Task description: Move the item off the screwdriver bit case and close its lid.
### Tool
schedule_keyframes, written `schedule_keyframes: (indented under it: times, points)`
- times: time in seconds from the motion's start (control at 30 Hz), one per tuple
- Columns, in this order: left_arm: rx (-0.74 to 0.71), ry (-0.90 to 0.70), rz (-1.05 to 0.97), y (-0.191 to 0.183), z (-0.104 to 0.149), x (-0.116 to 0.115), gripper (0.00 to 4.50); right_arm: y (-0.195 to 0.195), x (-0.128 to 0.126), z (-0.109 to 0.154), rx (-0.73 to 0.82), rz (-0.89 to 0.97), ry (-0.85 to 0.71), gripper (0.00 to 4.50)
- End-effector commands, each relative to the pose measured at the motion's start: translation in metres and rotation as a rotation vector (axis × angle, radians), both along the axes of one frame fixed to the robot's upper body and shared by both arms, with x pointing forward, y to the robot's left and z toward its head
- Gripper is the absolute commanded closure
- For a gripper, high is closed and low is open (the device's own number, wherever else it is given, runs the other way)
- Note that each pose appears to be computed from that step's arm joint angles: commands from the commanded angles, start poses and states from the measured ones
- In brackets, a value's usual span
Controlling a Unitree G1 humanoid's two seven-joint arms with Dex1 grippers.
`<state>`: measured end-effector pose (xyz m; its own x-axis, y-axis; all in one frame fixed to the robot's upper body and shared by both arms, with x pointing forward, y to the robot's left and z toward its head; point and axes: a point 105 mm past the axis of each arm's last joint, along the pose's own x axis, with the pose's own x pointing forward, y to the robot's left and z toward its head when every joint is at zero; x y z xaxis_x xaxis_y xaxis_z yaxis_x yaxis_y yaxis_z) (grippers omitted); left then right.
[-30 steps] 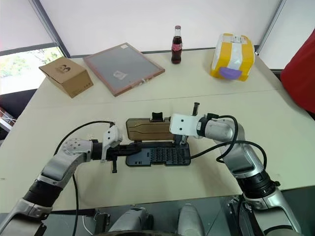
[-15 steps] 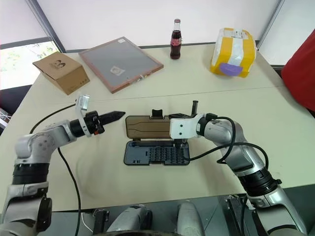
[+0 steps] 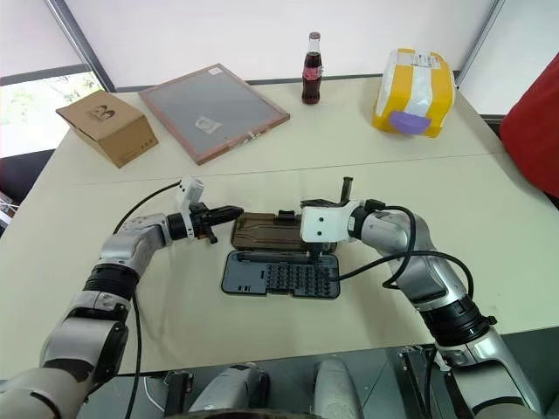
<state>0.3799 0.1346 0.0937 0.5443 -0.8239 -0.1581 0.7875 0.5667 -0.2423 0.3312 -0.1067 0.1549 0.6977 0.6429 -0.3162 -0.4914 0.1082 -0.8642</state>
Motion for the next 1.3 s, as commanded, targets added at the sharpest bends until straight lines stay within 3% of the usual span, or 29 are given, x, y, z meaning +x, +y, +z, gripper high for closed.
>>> schedule_keyframes:
  times: [0.03, 0.1, 0.23, 0.33, 0.43, 0.7, 0.87, 0.97, 1.1, 1.3]
  points:
    - [-0.04, -0.082, 0.026, 0.016, 0.035, 0.005, 4.5, -0.007, 0.006, 0.024, 0.12, -0.048, 0.02, 4.44]
    - [-0.055, -0.091, -0.022, 0.015, 0.047, -0.005, 4.5, -0.011, 0.008, 0.026, 0.163, -0.073, 0.065, 4.44]
    - [-0.025, -0.087, -0.241, -0.002, 0.069, -0.055, 4.5, -0.021, 0.016, 0.026, 0.227, -0.116, 0.135, 4.44]
    - [0.095, -0.062, -0.409, -0.016, 0.056, -0.095, 4.5, -0.026, 0.023, 0.021, 0.256, -0.143, 0.186, 4.44]
    - [0.194, -0.065, -0.514, -0.027, 0.033, -0.118, 4.5, -0.029, 0.033, 0.015, 0.279, -0.164, 0.25, 4.44]
    - [0.367, -0.12, -0.536, -0.038, -0.008, -0.114, 4.5, -0.025, 0.045, -0.006, 0.271, -0.162, 0.485, 4.44]
    - [0.426, -0.138, -0.529, -0.03, -0.022, -0.111, 4.5, -0.018, 0.036, -0.022, 0.224, -0.107, 0.663, 4.44]
    - [0.432, -0.134, -0.52, -0.027, -0.026, -0.112, 4.5, -0.018, 0.039, -0.029, 0.182, -0.109, 0.67, 3.52]
    - [0.436, -0.116, -0.497, -0.022, -0.032, -0.114, 4.5, -0.013, 0.05, -0.032, 0.183, -0.138, 0.678, 1.55]
    - [0.453, -0.105, -0.497, -0.017, -0.037, -0.12, 4.5, -0.006, 0.066, -0.03, 0.209, -0.149, 0.688, 1.55]
